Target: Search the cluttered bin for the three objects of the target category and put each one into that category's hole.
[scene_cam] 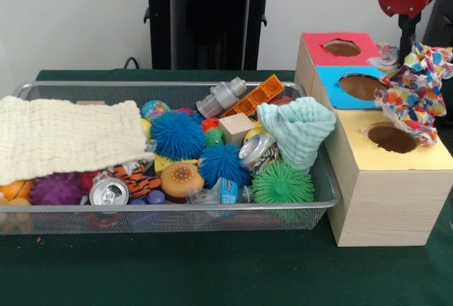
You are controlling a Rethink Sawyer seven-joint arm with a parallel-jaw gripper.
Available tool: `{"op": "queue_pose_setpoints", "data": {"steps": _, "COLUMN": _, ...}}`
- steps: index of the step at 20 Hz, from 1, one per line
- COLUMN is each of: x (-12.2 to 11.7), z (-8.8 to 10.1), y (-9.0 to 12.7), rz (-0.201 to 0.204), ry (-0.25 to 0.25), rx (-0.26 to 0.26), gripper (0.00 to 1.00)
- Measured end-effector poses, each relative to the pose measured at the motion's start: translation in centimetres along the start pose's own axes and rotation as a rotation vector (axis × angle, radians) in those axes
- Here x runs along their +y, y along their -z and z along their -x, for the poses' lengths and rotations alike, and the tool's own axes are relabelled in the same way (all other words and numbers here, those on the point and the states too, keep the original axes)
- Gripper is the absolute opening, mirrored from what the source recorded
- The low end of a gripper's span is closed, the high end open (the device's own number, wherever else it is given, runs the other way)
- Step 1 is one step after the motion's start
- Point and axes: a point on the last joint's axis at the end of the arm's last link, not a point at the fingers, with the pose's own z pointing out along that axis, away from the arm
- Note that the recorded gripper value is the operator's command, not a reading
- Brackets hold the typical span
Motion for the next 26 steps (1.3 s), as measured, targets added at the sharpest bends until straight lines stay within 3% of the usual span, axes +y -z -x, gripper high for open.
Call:
{"op": "queue_pose_setpoints", "data": {"steps": 12, "x": -0.8, "z": 0.4, "y": -0.1, "rz": -0.054, "ry": 0.001, "rx": -0.054, "gripper": 0.0}}
{"op": "queue_pose_setpoints", "data": {"steps": 26, "x": -2.1, "z": 1.0, "y": -1.1, "rz": -0.132, "ry": 0.06, "rx": -0.092, "gripper": 0.0}}
